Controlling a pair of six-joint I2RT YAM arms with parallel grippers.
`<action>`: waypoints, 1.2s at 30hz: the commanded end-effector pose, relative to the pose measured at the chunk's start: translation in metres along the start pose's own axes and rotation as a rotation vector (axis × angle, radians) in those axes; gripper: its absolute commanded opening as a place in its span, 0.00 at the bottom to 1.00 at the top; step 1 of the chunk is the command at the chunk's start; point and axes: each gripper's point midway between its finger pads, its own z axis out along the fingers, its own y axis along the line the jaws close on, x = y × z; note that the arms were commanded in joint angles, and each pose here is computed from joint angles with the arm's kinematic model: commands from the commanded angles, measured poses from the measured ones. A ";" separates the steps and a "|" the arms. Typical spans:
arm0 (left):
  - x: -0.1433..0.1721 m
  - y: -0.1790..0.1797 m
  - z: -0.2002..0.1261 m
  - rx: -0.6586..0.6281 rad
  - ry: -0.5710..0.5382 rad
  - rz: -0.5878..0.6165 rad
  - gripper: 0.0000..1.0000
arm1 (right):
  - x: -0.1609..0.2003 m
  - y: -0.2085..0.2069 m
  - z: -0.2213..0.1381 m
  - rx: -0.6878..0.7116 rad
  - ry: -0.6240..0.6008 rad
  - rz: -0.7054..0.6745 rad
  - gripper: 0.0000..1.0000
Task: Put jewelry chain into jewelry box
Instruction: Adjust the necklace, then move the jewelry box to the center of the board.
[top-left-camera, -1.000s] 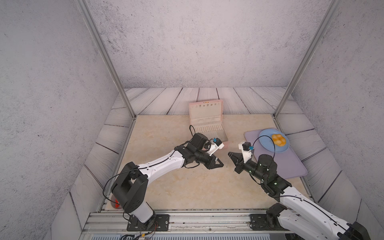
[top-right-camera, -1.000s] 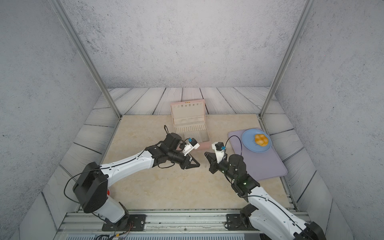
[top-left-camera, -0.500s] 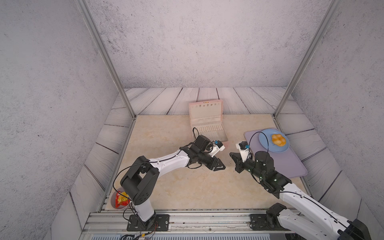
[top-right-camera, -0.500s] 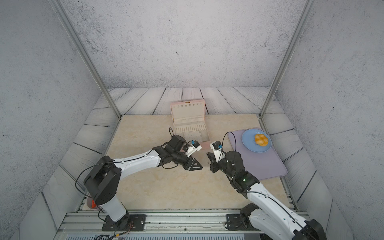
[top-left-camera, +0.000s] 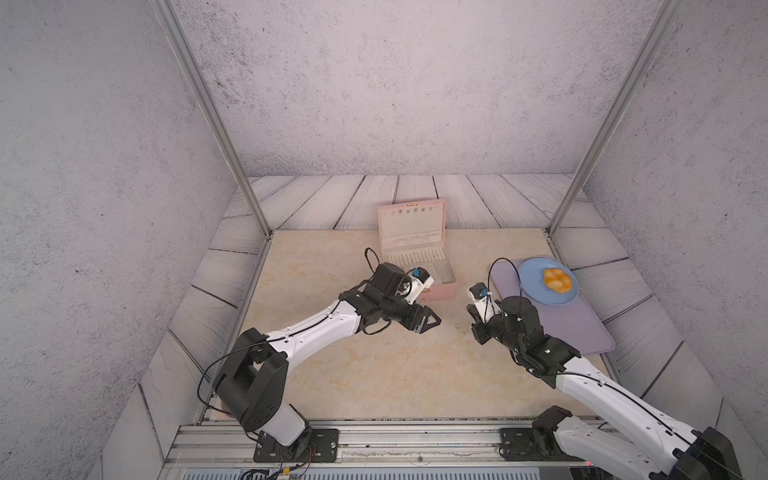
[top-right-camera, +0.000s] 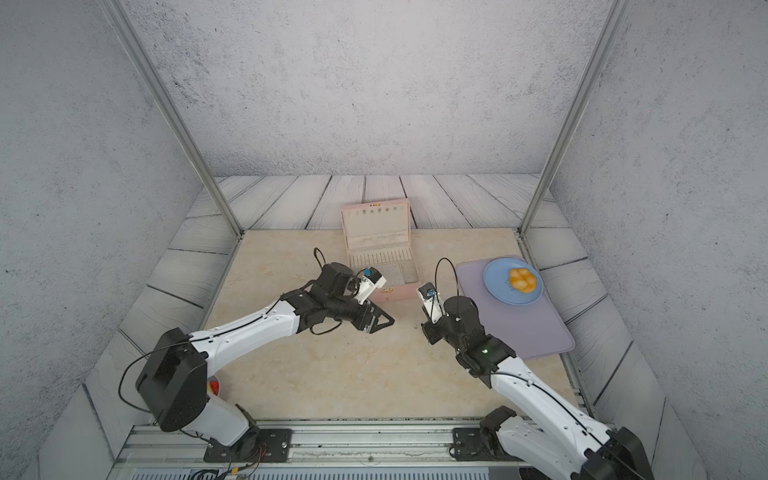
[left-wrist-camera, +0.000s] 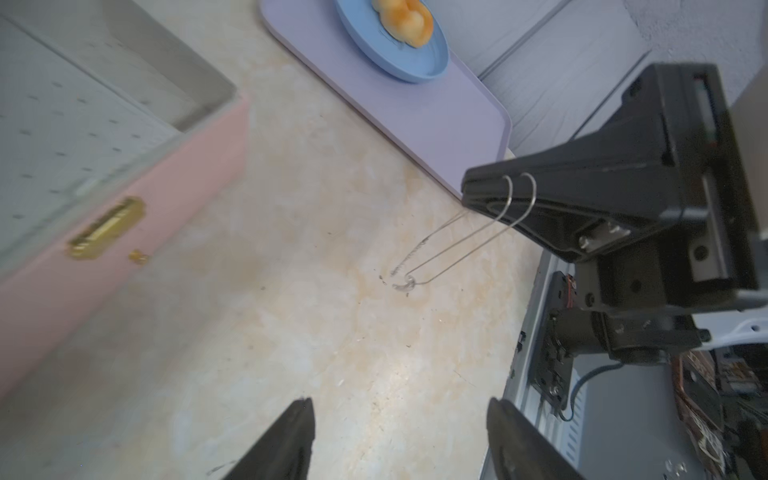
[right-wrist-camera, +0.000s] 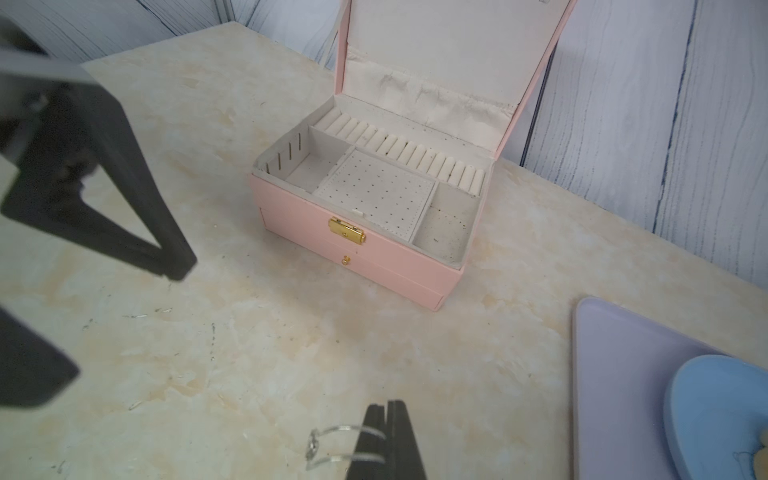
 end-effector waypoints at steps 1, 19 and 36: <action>-0.018 0.046 -0.023 -0.216 -0.085 -0.067 0.73 | -0.003 -0.009 0.000 0.067 0.022 -0.110 0.00; -0.039 0.201 -0.030 -0.673 -0.120 -0.377 0.77 | -0.014 -0.024 0.002 0.178 0.112 -0.355 0.00; -0.001 0.243 0.007 -0.756 0.056 -0.391 0.34 | -0.024 -0.021 -0.008 0.183 0.076 -0.350 0.00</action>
